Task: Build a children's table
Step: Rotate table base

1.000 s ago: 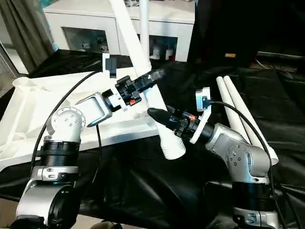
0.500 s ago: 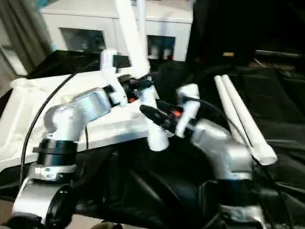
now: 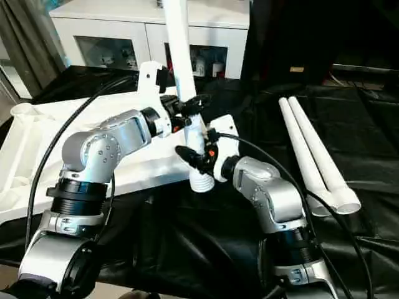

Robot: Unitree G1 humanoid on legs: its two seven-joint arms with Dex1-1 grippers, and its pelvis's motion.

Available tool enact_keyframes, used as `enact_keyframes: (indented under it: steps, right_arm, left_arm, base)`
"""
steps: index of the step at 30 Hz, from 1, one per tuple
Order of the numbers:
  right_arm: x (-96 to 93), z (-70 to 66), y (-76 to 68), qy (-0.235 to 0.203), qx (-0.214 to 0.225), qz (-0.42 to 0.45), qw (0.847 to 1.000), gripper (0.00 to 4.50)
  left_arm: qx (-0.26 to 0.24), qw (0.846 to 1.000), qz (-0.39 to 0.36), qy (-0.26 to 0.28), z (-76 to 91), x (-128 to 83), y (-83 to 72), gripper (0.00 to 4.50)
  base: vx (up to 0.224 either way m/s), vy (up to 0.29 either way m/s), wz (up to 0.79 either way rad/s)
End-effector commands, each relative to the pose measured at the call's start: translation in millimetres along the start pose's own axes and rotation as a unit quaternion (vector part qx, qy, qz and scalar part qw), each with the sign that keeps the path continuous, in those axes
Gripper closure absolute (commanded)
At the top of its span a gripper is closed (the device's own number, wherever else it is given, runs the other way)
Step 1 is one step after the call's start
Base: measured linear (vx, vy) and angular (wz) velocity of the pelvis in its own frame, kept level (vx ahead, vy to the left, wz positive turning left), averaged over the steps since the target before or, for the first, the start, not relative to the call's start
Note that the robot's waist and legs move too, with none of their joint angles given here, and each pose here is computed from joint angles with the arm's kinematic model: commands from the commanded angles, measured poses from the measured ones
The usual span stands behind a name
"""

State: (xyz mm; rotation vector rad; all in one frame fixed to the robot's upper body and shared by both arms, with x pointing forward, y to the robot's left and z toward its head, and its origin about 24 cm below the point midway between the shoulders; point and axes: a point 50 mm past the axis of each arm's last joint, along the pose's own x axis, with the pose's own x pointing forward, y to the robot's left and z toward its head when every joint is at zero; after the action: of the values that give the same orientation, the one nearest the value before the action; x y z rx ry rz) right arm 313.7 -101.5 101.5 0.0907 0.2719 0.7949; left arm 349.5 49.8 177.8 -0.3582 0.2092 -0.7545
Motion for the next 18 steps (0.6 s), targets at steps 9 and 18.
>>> enact_keyframes:
  steps: [9,18]
  right_arm:
    - [-26.1,11.6,0.4,-0.045,0.016,0.123,0.991,2.61]
    - [-51.6,13.1,6.7,-0.058,0.029,0.243,0.968,2.62]
  left_arm:
    - [-0.025,0.997,-0.076,-0.010,9.1,-8.5,-1.4,1.78]
    - [-0.076,0.957,-0.281,-0.020,8.1,-28.1,-7.7,1.00]
  base:
    - [0.000,0.000,0.00]
    - [0.000,0.000,0.00]
